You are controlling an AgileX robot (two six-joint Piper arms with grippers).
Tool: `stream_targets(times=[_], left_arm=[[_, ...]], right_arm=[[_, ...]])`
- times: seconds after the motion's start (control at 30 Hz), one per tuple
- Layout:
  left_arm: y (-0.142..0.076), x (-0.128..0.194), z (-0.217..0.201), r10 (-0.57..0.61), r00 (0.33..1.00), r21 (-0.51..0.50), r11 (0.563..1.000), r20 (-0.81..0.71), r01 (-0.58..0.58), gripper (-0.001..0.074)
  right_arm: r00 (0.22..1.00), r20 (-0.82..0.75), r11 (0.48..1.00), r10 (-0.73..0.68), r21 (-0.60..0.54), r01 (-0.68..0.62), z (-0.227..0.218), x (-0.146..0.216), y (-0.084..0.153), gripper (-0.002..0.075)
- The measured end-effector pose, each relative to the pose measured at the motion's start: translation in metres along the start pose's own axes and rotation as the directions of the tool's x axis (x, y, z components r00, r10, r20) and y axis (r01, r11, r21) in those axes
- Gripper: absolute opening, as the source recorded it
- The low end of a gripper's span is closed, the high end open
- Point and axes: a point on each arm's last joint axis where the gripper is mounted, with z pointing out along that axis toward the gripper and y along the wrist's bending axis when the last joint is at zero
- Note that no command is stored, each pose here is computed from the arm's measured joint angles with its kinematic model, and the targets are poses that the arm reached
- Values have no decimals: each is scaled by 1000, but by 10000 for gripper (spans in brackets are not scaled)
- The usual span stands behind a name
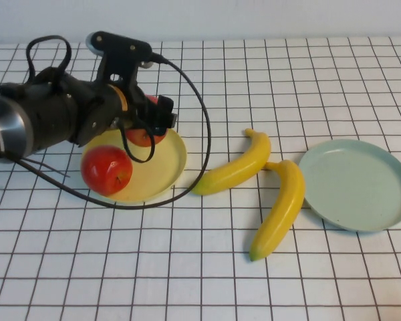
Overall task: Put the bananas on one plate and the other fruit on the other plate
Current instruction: Put one type of fruit in the left plate, then put another type of fruit in the right plate
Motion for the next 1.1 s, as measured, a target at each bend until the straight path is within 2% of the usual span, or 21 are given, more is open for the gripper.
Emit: stream_targets(times=[0.1,0.3,0.43,0.53,0.6,0.63,0.73,0.77,0.83,0.9,1.1], left_arm=[[7,13,6,-49,998,-15,999,-45,48,662],[10,17,9,-64,996,-21,998,-58,63,665],[11,10,2,-47,999,-20,999,-26,47,666],[12,-6,-22,-27,999,-22,999,42,28,654],[11,-17,-42,-9,996,-19,1000,94,10,574],[10,-21,-55,3,992,-16,1000,124,-1,497],[8,-23,-94,40,975,-5,999,220,-39,204],[7,-17,-107,49,968,-1,999,244,-50,134],[8,-9,-134,56,951,4,998,303,-60,58],[9,5,-158,59,942,3,998,331,-63,27],[13,46,-213,55,932,-19,999,359,-51,3]], right_arm=[[1000,0,1000,0,0,0,0,0,0,-16],[1000,0,1000,0,0,0,0,0,0,-16],[1000,0,1000,0,0,0,0,0,0,-16],[1000,0,1000,0,0,0,0,0,0,-16],[1000,0,1000,0,0,0,0,0,0,-16],[1000,0,1000,0,0,0,0,0,0,-16],[1000,0,1000,0,0,0,0,0,0,-16],[1000,0,1000,0,0,0,0,0,0,-16],[1000,0,1000,0,0,0,0,0,0,-16],[1000,0,1000,0,0,0,0,0,0,-16],[1000,0,1000,0,0,0,0,0,0,-16]])
